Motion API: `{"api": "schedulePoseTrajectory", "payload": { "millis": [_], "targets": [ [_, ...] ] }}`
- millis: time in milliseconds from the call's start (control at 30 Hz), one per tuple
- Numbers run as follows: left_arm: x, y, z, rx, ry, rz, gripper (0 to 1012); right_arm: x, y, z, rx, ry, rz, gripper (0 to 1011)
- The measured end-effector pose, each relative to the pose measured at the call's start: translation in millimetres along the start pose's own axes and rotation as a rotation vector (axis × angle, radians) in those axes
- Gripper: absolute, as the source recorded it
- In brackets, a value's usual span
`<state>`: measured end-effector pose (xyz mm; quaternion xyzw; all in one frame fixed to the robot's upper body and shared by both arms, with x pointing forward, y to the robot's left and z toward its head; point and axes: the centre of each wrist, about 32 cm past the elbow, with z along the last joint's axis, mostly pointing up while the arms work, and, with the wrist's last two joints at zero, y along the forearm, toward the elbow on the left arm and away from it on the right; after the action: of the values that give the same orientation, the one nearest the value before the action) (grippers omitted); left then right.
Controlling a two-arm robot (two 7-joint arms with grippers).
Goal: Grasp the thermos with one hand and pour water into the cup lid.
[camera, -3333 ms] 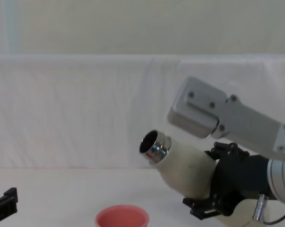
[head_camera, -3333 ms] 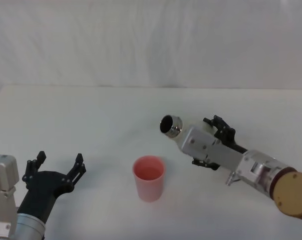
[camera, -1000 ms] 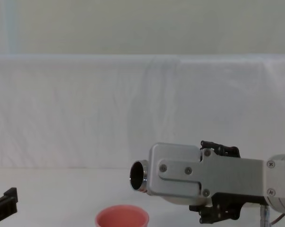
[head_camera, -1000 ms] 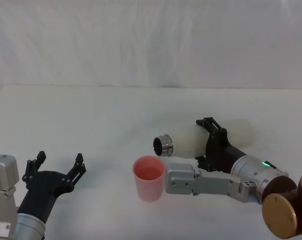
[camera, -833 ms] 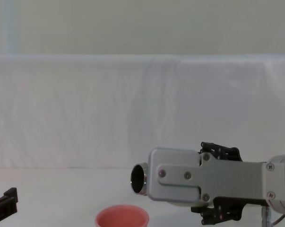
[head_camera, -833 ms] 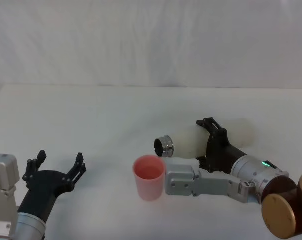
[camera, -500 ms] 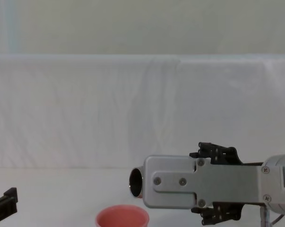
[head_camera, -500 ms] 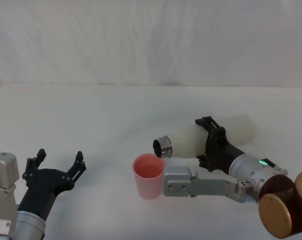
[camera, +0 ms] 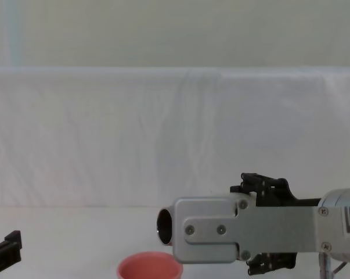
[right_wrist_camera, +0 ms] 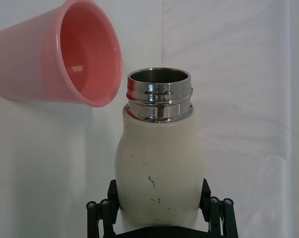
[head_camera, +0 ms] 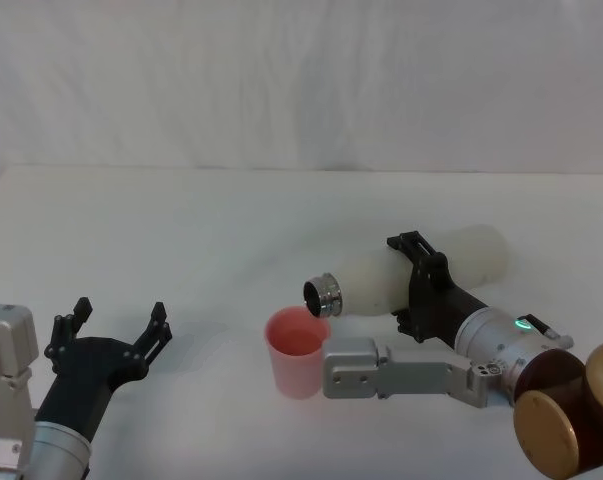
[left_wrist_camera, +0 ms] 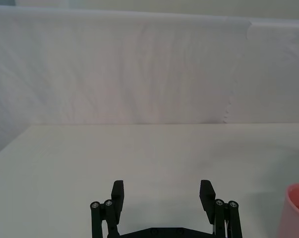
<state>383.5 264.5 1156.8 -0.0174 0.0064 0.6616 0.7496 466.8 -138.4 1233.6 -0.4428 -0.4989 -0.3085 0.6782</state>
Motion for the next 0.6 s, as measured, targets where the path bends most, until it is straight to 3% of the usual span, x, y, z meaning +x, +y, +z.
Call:
{"api": "schedulePoseTrajectory", "payload": {
  "millis": [600],
  "targets": [
    [0.0,0.0,0.0,0.0,0.0,0.0,1001,2.0,-1.8,2.8,-0.001,-0.027,0.001,956]
  ]
}}
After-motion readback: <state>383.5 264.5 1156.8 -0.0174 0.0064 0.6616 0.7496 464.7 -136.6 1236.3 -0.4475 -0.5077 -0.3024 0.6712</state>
